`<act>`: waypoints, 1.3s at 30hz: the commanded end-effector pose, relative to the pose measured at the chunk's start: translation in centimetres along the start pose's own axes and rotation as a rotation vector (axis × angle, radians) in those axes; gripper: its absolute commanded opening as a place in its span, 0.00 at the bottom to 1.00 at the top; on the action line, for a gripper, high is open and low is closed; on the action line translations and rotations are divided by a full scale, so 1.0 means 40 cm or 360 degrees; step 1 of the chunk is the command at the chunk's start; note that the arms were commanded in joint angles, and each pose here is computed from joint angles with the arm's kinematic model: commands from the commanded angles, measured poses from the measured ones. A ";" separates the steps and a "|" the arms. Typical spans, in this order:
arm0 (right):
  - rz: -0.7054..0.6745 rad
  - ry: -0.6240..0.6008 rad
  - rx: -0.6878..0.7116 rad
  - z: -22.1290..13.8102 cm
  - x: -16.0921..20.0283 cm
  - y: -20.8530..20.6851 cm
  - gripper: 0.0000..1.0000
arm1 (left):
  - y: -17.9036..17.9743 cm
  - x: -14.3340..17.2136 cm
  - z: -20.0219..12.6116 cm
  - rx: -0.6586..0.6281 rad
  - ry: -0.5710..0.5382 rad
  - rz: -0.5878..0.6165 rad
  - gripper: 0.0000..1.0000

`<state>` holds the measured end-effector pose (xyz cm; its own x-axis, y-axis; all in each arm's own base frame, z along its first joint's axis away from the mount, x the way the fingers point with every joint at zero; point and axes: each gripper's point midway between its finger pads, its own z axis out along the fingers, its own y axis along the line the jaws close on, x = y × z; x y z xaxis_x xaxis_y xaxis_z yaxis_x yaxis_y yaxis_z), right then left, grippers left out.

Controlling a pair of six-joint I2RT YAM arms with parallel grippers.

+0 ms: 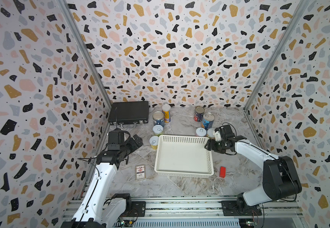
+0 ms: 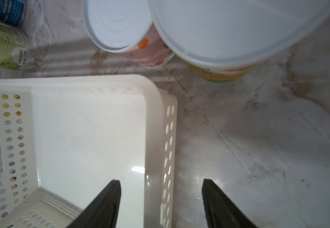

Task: Put the canned food in the basket
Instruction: Move the basket to the center of the board.

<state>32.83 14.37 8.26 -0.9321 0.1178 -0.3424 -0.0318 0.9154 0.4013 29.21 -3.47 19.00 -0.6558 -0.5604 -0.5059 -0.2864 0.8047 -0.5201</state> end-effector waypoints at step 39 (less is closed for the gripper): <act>-0.0004 0.0004 -0.0072 -0.082 0.095 0.054 0.06 | -0.018 -0.033 -0.011 0.0007 -0.0041 0.0020 1.00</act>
<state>28.75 14.50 9.89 -0.9316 0.1102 -0.3464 -0.0308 0.9256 0.3774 29.43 -3.47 18.82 -0.6628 -0.5600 -0.4970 -0.2936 0.8050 -0.5155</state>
